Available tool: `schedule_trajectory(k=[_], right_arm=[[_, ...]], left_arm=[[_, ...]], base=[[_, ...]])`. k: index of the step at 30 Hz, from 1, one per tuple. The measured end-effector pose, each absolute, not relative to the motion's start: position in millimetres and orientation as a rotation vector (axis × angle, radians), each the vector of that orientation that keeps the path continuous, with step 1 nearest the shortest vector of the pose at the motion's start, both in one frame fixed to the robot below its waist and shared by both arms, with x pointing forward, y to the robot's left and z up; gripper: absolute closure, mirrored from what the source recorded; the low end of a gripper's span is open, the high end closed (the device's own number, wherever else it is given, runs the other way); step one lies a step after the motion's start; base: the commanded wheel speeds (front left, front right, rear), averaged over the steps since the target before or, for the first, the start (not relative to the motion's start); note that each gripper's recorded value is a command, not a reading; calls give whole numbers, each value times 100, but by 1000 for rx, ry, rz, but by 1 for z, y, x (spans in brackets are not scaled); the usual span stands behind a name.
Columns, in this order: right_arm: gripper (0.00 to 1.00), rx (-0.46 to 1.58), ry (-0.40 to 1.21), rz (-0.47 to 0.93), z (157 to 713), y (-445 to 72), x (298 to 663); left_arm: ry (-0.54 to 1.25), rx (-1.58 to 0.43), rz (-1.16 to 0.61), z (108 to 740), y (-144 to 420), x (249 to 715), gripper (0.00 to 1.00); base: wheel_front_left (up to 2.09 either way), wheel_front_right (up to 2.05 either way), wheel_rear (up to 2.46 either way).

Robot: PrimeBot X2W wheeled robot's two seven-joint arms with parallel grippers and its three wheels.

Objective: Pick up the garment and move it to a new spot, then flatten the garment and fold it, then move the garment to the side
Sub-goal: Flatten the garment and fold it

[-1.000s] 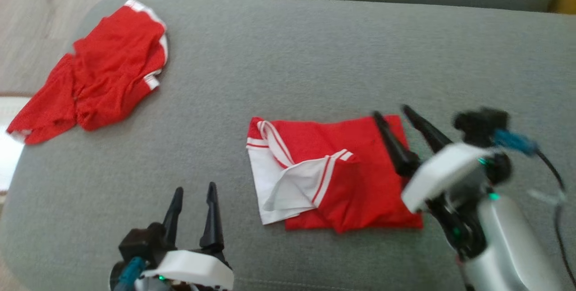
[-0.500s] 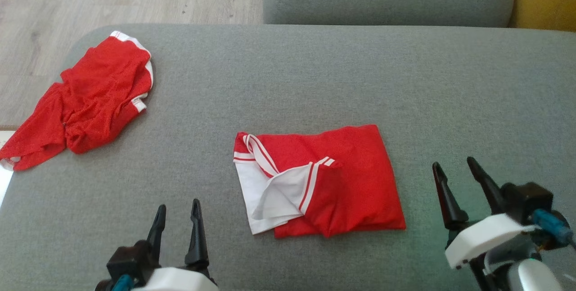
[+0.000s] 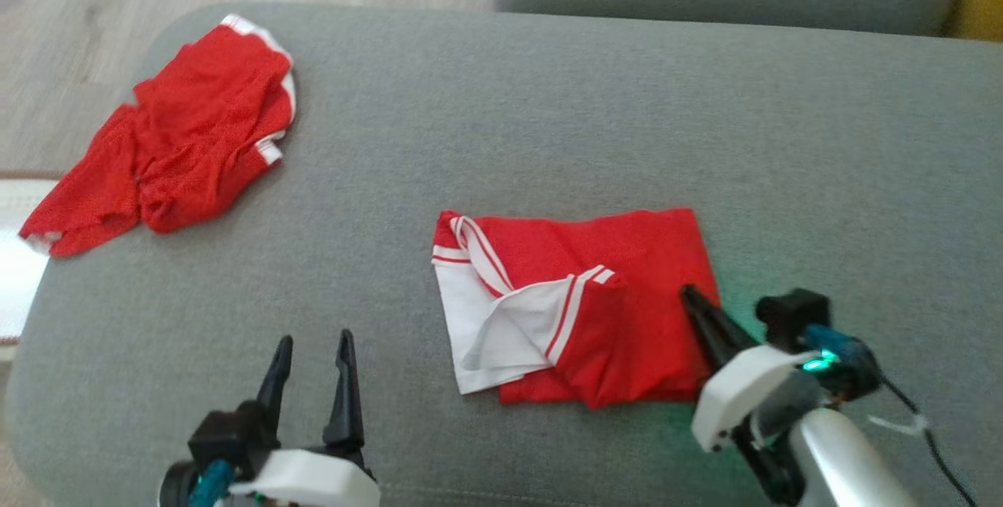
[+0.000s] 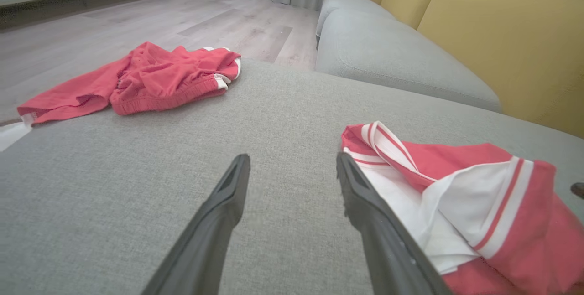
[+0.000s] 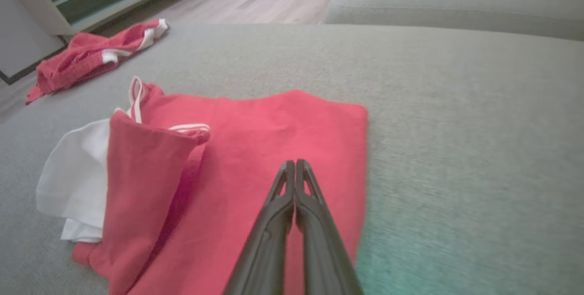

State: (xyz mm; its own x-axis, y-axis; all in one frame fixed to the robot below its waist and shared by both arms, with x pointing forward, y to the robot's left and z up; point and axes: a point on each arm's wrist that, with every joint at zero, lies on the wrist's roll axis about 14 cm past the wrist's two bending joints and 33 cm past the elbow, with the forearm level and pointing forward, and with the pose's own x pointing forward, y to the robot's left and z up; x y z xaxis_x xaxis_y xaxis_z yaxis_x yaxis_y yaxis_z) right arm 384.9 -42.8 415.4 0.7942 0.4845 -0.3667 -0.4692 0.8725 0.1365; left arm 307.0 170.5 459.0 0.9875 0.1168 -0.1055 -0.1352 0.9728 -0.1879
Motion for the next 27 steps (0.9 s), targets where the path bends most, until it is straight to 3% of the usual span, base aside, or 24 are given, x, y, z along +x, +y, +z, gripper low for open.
schedule_trajectory(k=[8,16,22,27], right_arm=[[100,3,515,687,382,10,362],[100,-10,482,845,390,55,343],[100,-10,521,990,388,87,304],[100,23,514,1021,397,97,299]], left_arm=[[83,-168,167,460,191,310,0],[85,-167,200,459,200,305,0],[82,-178,206,460,201,303,0],[79,-184,210,460,201,304,0]], base=[[0,0,0],[0,0,0],[0,0,0],[0,0,0]])
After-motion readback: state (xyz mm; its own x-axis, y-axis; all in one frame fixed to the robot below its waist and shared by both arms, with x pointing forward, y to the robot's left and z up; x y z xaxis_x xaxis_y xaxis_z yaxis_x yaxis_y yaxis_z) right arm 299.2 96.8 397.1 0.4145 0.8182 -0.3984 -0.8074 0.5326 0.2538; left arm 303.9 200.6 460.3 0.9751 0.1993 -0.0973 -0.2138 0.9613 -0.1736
